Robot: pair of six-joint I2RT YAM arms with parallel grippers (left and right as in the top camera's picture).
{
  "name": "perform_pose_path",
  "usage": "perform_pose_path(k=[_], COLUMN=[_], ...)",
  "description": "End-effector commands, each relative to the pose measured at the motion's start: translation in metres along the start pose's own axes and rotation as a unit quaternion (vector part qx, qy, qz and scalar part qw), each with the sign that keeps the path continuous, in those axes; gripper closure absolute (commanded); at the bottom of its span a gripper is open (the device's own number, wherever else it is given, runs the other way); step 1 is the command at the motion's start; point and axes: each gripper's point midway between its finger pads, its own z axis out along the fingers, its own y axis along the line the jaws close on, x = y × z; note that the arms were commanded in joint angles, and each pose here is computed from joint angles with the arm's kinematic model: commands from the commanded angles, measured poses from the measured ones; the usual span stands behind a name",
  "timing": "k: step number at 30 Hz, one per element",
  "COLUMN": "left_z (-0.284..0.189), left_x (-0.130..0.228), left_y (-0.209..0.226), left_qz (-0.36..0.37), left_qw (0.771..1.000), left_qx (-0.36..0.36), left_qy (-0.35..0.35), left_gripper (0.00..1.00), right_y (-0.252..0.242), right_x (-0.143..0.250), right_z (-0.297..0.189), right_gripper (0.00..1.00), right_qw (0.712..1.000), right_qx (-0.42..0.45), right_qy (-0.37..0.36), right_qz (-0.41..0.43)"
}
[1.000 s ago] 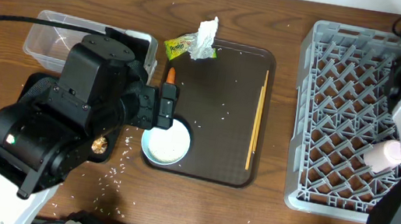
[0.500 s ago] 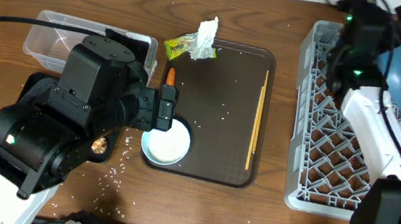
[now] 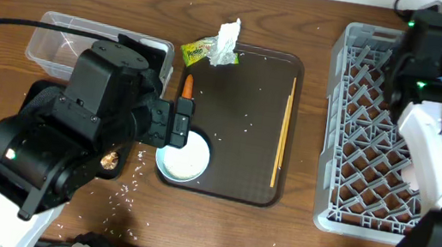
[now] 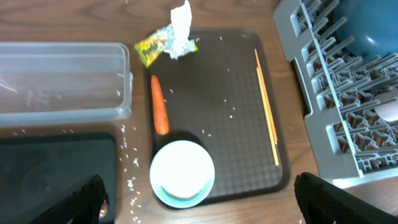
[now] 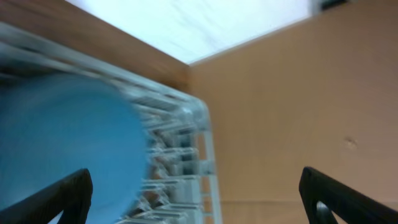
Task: Sort waste into correct bins and load items into the dishwasher rack
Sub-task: 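Carry the teal bowl with the right gripper and set it in the rack, then move the right gripper to the chopsticks on the dark tray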
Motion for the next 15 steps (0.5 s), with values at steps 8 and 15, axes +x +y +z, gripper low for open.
perform_pose_path(k=[8, 15], left_z=[-0.087, -0.099], left_x=[-0.022, 0.002], left_y=[0.051, 0.064], left_qz=[-0.035, -0.043], left_qw=[0.981, 0.981], left_qx=[-0.122, -0.146], left_qy=[-0.144, -0.123], left_gripper=[0.02, 0.02], right_y=[0.170, 0.226], right_x=[-0.018, 0.016], right_z=[-0.188, -0.232], right_gripper=[0.19, 0.42], right_qw=[0.858, 0.782], right_qx=[-0.488, -0.557], right_qy=[0.007, 0.178], right_qz=[0.159, 0.216])
